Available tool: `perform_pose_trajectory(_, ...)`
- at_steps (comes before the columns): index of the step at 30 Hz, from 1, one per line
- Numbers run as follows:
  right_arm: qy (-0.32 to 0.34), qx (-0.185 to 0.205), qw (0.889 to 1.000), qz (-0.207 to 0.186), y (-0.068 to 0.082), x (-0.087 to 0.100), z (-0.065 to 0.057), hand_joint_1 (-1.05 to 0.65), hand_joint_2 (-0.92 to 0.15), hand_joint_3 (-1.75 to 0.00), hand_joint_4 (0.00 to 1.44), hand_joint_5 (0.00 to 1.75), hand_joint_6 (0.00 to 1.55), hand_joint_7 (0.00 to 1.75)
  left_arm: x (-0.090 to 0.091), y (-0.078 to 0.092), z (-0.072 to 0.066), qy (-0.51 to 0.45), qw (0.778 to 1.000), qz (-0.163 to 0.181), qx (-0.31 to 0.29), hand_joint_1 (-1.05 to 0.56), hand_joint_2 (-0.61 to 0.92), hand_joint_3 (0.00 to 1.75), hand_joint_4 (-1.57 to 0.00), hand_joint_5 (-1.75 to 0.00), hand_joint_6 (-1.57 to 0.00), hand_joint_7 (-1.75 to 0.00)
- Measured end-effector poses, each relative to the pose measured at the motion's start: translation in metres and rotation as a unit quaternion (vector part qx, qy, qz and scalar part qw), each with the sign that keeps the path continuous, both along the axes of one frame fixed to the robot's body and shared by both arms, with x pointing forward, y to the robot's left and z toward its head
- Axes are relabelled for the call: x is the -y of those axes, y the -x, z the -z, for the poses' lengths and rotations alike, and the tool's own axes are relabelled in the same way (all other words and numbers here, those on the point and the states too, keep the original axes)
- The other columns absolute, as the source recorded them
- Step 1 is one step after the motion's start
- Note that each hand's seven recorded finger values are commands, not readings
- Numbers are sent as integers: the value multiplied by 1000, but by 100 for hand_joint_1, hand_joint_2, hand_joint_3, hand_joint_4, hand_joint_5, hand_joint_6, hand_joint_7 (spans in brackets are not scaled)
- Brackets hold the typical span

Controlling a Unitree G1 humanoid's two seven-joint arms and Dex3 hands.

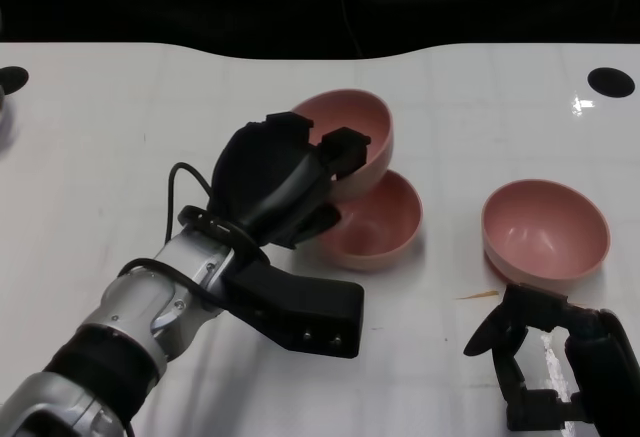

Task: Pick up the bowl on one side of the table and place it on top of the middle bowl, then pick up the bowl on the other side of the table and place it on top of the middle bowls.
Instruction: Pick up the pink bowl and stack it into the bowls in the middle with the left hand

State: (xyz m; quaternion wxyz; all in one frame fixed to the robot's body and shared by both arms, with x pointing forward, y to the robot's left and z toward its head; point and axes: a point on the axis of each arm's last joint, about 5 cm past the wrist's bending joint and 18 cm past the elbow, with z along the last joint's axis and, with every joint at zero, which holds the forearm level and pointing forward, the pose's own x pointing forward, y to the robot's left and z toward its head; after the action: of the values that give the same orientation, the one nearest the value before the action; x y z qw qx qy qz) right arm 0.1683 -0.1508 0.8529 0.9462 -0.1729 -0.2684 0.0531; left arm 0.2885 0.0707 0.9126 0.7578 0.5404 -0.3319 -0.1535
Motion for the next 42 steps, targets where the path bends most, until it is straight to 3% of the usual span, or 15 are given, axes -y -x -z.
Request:
perform_pose_trajectory(2,0,-1,1000,1,0,0,0,18,-19,-152,84,167,85,126,4,0,1,-11,1000,9,-11,-23,47,95,-89,-175,-78,-155)
perform_pose_trajectory(4,0,-2,1000,1,0,-1,0,19,-19,-152,84,167,86,125,7,0,2,-19,1000,15,-20,-24,52,85,-88,-175,-82,-137)
perform_pose_trajectory(6,-1,-2,1000,1,0,-1,0,20,-19,-152,84,167,86,125,10,1,4,-28,999,19,-34,-23,58,75,-86,-175,-81,-137)
perform_pose_trajectory(9,-1,-4,1000,1,0,-1,0,20,-18,-154,84,169,86,126,13,1,6,-38,998,26,-41,-24,62,61,-85,-175,-85,-114)
perform_pose_trajectory(11,0,-4,1000,0,0,-2,0,20,-18,-154,84,169,86,126,14,0,3,-52,997,32,-43,-25,73,38,-80,-174,-96,-80)
perform_pose_trajectory(12,0,-3,1000,0,0,-2,0,19,-18,-154,84,169,86,126,15,-1,1,-63,996,37,-47,-25,79,24,-83,-142,-99,-62)
perform_pose_trajectory(14,-1,-2,1000,-1,0,-2,-1,19,-18,-154,84,169,86,126,16,-2,-1,-81,994,44,-57,-27,85,13,-81,-116,-93,-43)
perform_pose_trajectory(15,-1,-2,1000,-1,0,-2,-1,19,-18,-155,84,169,86,126,16,-2,-1,-95,992,48,-67,-32,89,16,-62,-82,-74,-23)
perform_pose_trajectory(16,-1,-3,1000,-1,0,-2,-1,19,-18,-156,84,169,86,127,16,-2,-2,-111,989,52,-78,-35,91,18,-56,-60,-65,-12)
perform_pose_trajectory(17,-1,-3,1000,-1,1,-2,-1,19,-17,-156,84,169,86,127,15,-2,-3,-125,987,56,-86,-37,91,19,-52,-49,-61,-7)
perform_pose_trajectory(18,-1,-3,1000,-2,1,-3,-1,19,-17,-156,84,169,86,127,14,-3,-4,-137,985,56,-92,-45,92,21,-36,-34,-46,-3)
perform_pose_trajectory(21,-1,-3,1000,-2,1,-3,-1,19,-16,-157,84,169,86,127,14,-3,-8,-164,981,52,-93,-58,92,24,-15,-20,-25,0)
perform_pose_trajectory(27,-1,-3,1000,-2,1,-3,-1,21,-15,-158,86,168,87,127,14,-3,-13,-186,977,46,-93,-73,92,40,-1,-18,-11,0)
perform_pose_trajectory(33,-2,-4,1000,-2,0,-3,-1,22,-16,-158,86,168,87,127,8,-1,-17,-175,978,50,-100,-81,92,46,0,-15,-9,0)
perform_pose_trajectory(42,0,-5,1000,-1,1,-4,-1,23,-16,-158,86,168,87,128,-20,10,-28,-121,985,45,-115,-81,92,45,-2,-16,-10,-1)
